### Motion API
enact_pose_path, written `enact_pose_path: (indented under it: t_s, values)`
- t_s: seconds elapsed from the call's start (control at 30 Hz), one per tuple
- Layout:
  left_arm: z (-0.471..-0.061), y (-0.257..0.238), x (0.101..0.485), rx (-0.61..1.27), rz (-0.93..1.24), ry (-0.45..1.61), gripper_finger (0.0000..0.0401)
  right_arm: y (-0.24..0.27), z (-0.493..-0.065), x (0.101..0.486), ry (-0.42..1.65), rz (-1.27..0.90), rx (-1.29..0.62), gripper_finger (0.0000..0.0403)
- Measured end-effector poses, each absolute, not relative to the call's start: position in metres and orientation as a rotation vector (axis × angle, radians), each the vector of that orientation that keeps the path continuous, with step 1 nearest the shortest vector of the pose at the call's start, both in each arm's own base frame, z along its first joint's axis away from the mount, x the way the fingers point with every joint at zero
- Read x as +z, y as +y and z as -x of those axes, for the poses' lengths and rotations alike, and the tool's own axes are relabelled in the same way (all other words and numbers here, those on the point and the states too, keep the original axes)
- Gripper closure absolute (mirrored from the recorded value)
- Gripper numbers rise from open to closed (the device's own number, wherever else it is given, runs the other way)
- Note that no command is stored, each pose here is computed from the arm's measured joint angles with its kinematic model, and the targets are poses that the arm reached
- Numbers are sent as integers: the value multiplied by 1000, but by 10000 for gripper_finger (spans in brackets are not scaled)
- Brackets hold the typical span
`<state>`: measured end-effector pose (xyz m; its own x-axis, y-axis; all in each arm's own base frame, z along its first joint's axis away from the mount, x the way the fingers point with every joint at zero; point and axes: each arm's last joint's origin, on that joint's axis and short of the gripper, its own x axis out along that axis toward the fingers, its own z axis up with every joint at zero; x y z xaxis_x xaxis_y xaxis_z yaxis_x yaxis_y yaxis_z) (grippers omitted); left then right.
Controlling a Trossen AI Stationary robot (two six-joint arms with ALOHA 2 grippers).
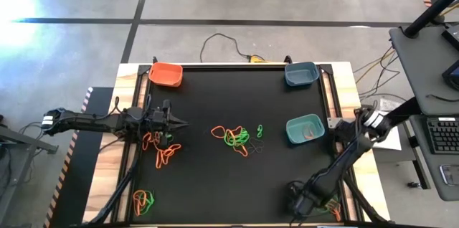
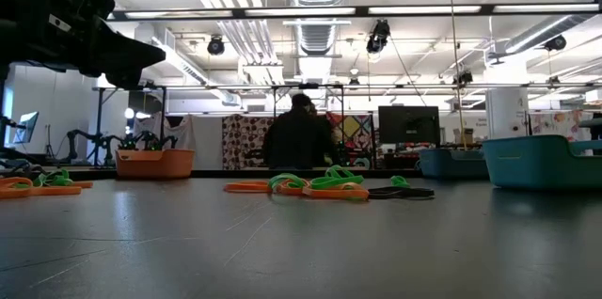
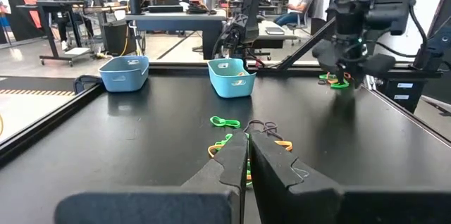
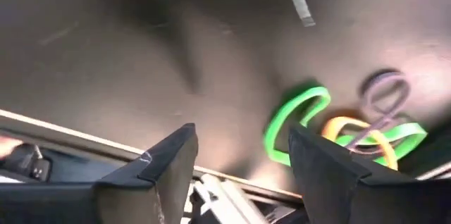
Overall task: Sort rubber bands into baskets
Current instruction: Put the green rubber band into the blue bin
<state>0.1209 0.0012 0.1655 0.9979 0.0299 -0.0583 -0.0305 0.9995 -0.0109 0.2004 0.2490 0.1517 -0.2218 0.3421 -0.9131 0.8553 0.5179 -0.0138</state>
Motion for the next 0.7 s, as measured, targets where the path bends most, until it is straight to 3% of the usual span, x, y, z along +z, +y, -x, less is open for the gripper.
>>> enact_pose_path:
  t_s: [0.37, 0.7]
  values:
    - [-121, 1, 165, 30, 12, 58, 399, 250, -196, 139, 1892, -923, -637, 159]
    - [-121, 1, 166, 30, 12, 58, 399, 251, -192, 130, 1960, -777, -450, 227]
